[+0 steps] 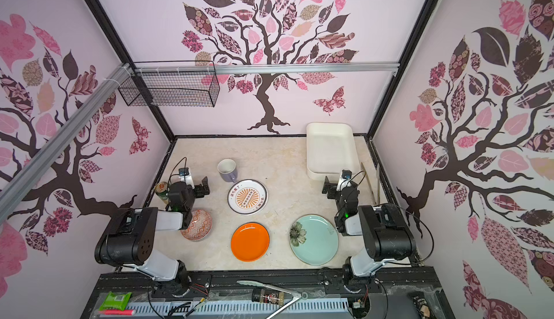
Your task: Place the mixed dishes into the plastic bin
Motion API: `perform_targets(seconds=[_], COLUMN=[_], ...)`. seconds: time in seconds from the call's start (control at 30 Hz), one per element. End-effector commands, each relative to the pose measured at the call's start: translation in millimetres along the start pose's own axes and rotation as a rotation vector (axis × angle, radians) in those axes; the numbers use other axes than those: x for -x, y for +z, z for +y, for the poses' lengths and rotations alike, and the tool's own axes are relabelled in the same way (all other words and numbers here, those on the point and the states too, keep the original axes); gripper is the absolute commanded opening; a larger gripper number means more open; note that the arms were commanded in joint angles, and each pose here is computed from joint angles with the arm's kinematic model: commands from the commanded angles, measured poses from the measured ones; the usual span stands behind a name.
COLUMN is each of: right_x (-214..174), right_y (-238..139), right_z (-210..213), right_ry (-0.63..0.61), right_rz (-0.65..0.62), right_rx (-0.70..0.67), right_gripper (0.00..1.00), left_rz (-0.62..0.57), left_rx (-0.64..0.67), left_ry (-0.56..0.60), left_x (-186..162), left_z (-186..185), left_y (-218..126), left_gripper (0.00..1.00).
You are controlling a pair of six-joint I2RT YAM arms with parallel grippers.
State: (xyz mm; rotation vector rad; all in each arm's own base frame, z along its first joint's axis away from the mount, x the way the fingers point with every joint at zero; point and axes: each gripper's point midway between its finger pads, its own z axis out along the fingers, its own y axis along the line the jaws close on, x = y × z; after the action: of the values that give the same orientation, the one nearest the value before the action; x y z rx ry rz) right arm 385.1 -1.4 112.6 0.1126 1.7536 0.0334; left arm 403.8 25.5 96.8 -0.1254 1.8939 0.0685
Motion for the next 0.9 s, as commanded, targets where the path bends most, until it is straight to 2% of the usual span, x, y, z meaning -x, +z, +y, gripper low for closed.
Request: perform_targets(seconds=[0.0, 0.4, 0.87], right_x=[-0.7, -0.7, 0.5], right_y=[1.0, 0.9, 1.1], right_z=[1.5, 1.3, 2.2], right_ry=[-0.007, -0.007, 0.007], right_rz=[0.001, 0.0, -0.009], right_rx=[0.006, 0.005, 0.023], right_gripper=[0.99, 1.0, 1.0], left_rz=[-0.011, -0.048, -0.037], left_rx=[0.0, -0.006, -0.017], left_ry=[0.011, 0.0, -0.006], left_x=[2.0, 5.9, 4.3], left_z=[-0.6, 0.9, 1.9], left_y=[-3.6, -2.9, -0.9], left_gripper=[0.98, 0.98, 0.98])
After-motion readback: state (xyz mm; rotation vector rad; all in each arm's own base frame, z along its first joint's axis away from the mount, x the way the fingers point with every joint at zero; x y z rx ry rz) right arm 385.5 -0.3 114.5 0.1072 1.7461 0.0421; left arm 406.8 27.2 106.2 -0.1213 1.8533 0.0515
